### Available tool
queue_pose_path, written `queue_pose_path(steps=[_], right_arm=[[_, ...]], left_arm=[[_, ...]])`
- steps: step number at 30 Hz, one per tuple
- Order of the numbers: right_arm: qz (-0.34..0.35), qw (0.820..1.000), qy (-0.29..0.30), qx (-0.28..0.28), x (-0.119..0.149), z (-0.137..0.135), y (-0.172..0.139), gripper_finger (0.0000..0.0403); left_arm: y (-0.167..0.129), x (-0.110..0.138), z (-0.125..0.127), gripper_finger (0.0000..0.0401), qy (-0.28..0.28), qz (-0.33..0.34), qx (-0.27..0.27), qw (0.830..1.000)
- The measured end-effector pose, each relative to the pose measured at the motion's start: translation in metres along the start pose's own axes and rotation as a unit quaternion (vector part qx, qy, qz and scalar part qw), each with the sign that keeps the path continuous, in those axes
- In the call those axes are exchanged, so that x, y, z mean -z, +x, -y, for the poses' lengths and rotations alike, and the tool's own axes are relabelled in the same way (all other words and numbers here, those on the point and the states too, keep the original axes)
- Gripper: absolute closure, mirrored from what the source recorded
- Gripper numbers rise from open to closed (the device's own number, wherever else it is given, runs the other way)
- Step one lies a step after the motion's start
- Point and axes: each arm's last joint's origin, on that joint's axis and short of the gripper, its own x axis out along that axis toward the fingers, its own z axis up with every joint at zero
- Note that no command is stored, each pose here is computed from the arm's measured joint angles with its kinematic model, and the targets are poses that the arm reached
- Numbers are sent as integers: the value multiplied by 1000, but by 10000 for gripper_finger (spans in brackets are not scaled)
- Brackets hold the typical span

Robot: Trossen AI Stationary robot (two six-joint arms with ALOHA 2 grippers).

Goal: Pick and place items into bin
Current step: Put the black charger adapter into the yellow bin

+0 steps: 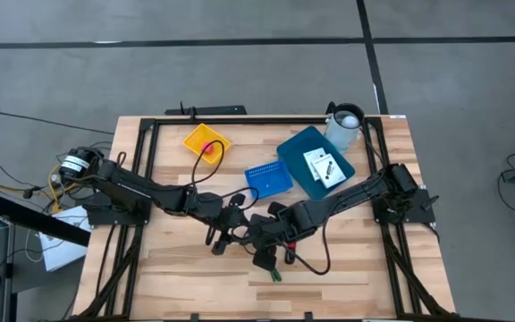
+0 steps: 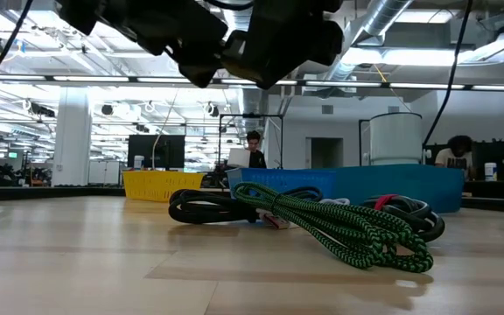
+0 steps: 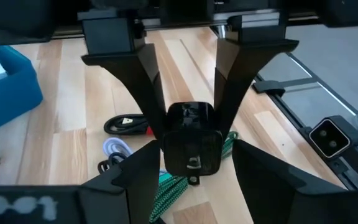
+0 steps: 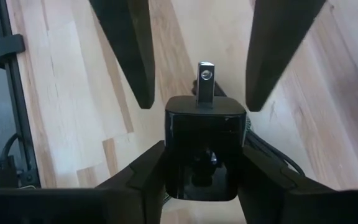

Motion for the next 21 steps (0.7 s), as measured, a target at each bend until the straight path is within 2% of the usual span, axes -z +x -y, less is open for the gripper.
queue_pose_path(steps=[4,10,14,17,21], right_arm=[[-1,1000,1,0,0,0,0,245],[-2,1000,-1,-1,0,0,0,261],[-3,1000,-2,0,1,0,0,249],[-3,1000,-2,-1,1,0,0,243],[-3,1000,-2,-1,0,0,0,259]], left_arm=[[0,2,0,211,-1,-8,-1,1000],[0,2,-1,211,2,-8,-15,1000],[0,2,-2,213,8,-8,-23,1000],[0,2,-2,227,9,-9,-23,1000],[0,2,-2,265,19,-10,-24,999]])
